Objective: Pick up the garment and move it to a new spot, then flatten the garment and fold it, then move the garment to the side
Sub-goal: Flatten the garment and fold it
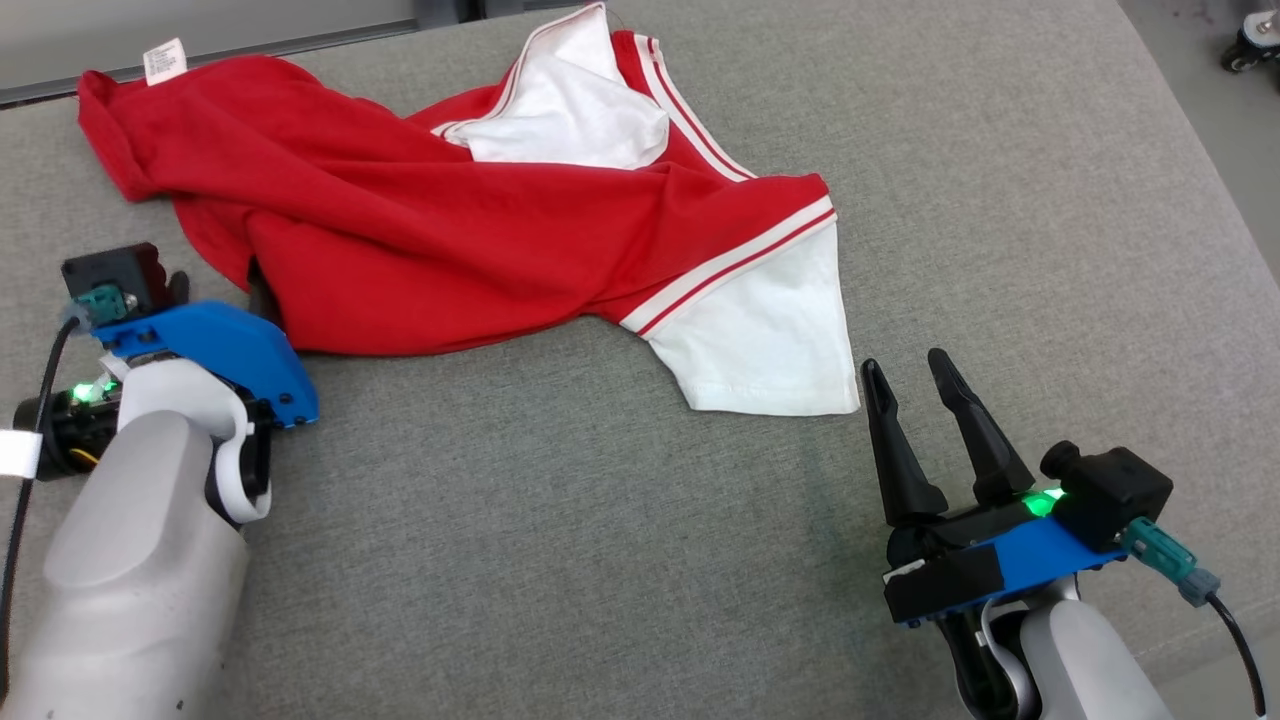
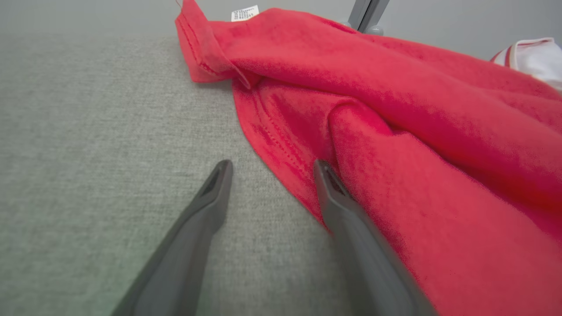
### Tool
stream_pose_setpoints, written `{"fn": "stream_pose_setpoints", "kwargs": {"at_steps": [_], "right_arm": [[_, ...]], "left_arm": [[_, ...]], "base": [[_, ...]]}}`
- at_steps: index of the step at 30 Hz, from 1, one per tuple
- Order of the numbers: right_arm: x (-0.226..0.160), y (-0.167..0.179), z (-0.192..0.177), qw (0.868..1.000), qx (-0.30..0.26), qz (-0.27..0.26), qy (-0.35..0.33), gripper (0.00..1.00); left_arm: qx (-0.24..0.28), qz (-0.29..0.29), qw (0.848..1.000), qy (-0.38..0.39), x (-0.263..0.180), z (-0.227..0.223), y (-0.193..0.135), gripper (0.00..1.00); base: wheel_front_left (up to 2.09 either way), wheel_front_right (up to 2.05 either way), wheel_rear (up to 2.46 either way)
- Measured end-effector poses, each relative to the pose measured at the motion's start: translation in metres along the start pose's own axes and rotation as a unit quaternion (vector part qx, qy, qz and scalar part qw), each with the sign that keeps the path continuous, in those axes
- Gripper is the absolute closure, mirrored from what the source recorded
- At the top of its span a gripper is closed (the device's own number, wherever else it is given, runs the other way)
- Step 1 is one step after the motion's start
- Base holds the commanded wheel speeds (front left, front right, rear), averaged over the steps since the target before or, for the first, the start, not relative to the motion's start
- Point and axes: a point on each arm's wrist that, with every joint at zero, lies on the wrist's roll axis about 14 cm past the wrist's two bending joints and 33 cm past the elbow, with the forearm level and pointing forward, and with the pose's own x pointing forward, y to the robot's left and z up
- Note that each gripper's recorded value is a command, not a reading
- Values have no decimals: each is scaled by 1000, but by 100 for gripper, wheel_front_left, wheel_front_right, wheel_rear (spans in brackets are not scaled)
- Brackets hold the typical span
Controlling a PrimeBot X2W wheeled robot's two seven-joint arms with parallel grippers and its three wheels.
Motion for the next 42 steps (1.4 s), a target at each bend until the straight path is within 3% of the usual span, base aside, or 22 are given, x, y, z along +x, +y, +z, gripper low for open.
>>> {"fn": "stream_pose_setpoints", "kwargs": {"at_steps": [6, 7, 8, 9, 12, 17, 22, 27, 34, 42], "right_arm": [[-2, -9, -4, 1000, 3, -14, 3, 0], [-2, -9, -4, 1000, 4, -15, 2, 0], [-2, -10, -4, 1000, 4, -15, 2, 0], [-2, -10, -4, 1000, 5, -15, 2, 0], [0, -6, -2, 1000, 7, -10, -4, 0], [7, 10, 5, 1000, 8, 15, -16, 0], [11, 33, 13, 998, 9, 48, -29, 0], [8, 51, 21, 997, 12, 73, -36, 0], [5, 56, 28, 996, 13, 80, -42, 0], [5, 43, 27, 997, 13, 60, -42, 0]], "left_arm": [[45, -5, 998, 54, 14, -8, -2, 0], [49, -15, 997, 63, 14, -11, -5, 32], [43, -23, 996, 68, 14, -11, -8, 87], [44, -35, 996, 75, 12, -13, -12, 100], [48, -63, 994, 79, 3, -16, -24, 100], [37, -72, 997, 16, -20, 0, -22, 100], [-11, -87, 993, -84, -55, 44, -16, 100], [-60, -121, 977, -163, -110, 78, -26, 100], [-93, -154, 969, -168, -164, 85, -36, 100], [-100, -146, 976, -124, -203, 68, -29, 100]], "base": [[0, 0, 0], [0, 0, 0], [0, 0, 0], [0, 0, 0], [0, 0, 0], [0, 0, 0], [0, 0, 0], [0, 0, 0], [0, 0, 0], [0, 0, 0]]}}
